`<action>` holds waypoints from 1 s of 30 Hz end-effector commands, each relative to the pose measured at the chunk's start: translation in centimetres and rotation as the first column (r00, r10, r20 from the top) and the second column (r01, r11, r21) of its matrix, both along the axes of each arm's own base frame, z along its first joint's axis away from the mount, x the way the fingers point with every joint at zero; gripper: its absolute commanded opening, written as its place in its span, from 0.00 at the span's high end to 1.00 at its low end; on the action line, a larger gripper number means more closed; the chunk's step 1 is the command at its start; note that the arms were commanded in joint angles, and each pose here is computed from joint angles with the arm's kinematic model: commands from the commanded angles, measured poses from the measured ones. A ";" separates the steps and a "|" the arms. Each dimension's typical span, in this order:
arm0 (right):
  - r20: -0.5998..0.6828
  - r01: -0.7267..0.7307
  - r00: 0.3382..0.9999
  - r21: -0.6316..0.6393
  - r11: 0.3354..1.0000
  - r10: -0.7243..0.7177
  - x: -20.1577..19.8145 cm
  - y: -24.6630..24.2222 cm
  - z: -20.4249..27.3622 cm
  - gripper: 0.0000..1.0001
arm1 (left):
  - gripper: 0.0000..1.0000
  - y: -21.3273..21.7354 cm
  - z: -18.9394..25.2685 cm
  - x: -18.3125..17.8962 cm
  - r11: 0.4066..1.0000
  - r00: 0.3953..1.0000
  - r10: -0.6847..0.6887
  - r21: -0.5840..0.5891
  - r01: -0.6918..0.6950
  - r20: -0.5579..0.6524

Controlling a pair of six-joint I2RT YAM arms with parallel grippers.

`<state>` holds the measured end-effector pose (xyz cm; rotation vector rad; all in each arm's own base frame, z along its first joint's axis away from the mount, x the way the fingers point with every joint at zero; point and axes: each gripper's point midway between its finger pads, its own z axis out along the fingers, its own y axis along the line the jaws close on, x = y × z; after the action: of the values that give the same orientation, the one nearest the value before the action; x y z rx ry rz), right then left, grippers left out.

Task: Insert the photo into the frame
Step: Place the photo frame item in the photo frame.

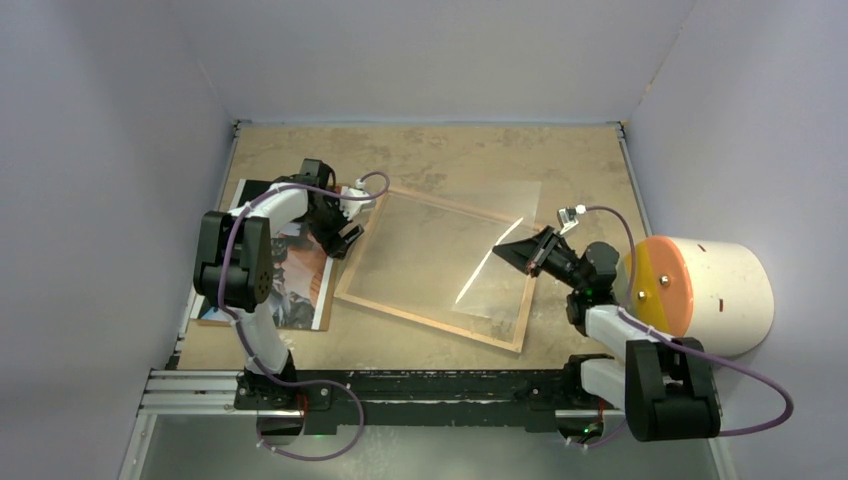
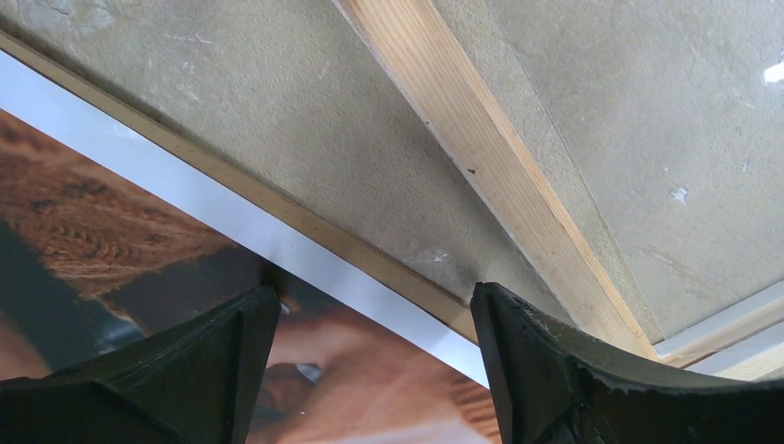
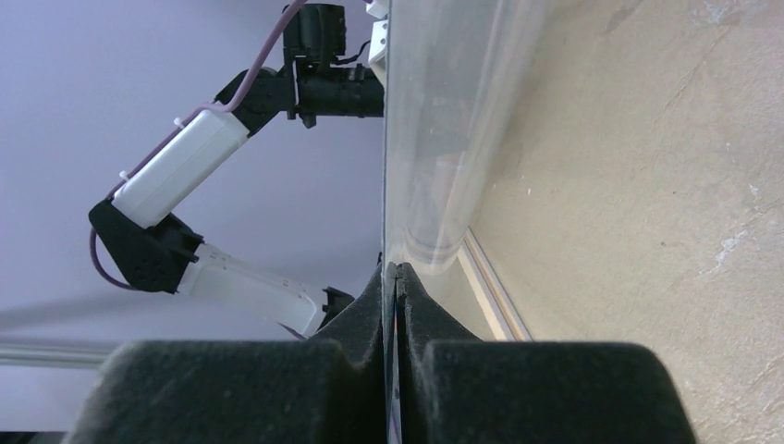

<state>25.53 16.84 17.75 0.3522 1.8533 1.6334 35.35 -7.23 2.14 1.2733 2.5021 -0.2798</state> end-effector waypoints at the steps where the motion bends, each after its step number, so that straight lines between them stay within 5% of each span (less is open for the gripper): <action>1: 0.086 -0.019 0.996 0.036 0.999 0.016 -0.1 0.3 2.0 1.00 | 0.20 -0.4 -1.0 -2.6 1.000 0.996 -0.020 -0.022 0.018 -0.091; 30: 0.190 -0.138 0.977 0.229 0.964 0.095 0.9 5.7 9.3 1.00 | 0.49 -1.9 -0.4 -5.0 0.988 0.981 -0.101 -0.129 0.080 -0.164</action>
<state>26.15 21.99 23.02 0.2818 1.7166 1.8658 33.56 -8.35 2.27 1.3370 2.4834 -0.4207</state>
